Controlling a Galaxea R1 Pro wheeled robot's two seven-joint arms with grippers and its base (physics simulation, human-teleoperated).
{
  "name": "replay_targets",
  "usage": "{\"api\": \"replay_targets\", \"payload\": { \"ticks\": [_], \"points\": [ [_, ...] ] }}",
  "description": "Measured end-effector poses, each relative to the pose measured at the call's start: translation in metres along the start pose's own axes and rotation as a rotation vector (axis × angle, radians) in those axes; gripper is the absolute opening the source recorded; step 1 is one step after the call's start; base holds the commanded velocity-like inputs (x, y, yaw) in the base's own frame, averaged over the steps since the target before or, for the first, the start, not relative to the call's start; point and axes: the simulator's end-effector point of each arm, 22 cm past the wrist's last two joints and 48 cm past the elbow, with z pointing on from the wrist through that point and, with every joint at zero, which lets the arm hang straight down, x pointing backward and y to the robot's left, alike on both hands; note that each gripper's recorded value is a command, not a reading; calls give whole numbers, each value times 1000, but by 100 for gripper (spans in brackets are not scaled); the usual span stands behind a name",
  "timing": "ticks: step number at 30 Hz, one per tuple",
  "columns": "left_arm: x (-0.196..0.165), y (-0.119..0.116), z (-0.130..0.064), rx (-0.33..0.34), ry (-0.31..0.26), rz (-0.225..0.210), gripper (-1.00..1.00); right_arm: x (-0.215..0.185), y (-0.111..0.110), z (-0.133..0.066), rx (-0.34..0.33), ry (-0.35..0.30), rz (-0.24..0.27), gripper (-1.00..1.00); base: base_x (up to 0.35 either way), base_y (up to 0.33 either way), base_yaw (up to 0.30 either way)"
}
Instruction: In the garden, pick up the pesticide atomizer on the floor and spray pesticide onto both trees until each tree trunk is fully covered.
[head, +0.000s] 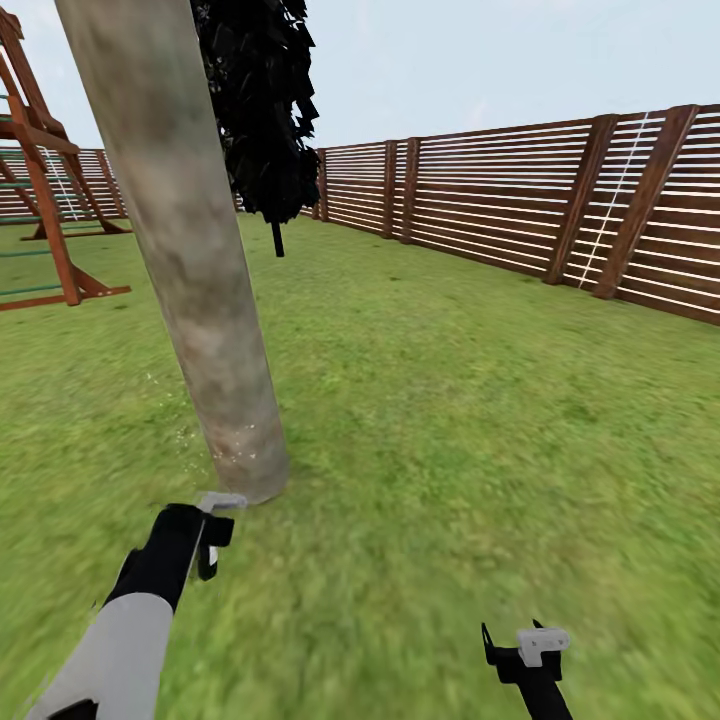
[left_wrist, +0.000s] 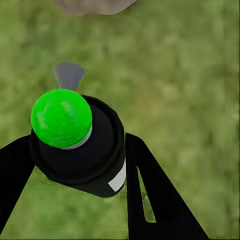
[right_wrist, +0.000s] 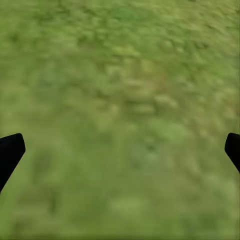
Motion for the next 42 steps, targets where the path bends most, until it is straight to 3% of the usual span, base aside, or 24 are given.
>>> {"api": "replay_targets", "payload": {
  "ticks": [2,5,9,11,16,18,21,23,27,29,32,35,37,40,42],
  "points": [
    [-3,-43,-2,56,-2,6,-100,0,0,0,0,0,0,100,0,0,0],
    [-4,-44,-2,49,-5,19,-100,0,0,0,-1,0,-1,100,0,0,0],
    [0,34,-2,-61,-1,12,-100,0,0,0,-1,0,0,100,0,0,0],
    [0,40,-3,-69,-1,12,-100,0,0,0,-1,0,0,100,0,0,0],
    [1,1,0,-9,3,9,-100,0,0,0,0,0,0,100,180,0,0],
    [0,-36,-1,44,2,6,-100,0,0,0,0,0,0,100,317,0,0],
    [0,-45,-1,51,1,15,-100,0,0,0,0,0,0,100,114,0,0],
    [2,-33,0,32,5,16,-100,0,0,0,0,0,0,100,11,0,0],
    [22,26,4,-53,35,23,-100,0,0,0,-1,0,-1,100,1,0,0],
    [35,34,6,-59,54,20,-100,0,0,0,0,0,0,100,0,0,0],
    [46,17,9,-33,68,19,-100,0,0,0,0,0,0,100,0,0,0],
    [42,-32,8,33,62,31,-100,0,0,0,0,0,-1,100,0,0,0],
    [32,-62,3,65,50,65,-100,0,0,0,-1,0,-1,100,0,0,0],
    [27,-62,0,53,58,85,-100,0,0,0,-1,0,-1,100,0,0,0],
    [28,-46,1,24,58,86,-100,0,0,0,-1,0,0,100,0,0,0]
  ]
}}
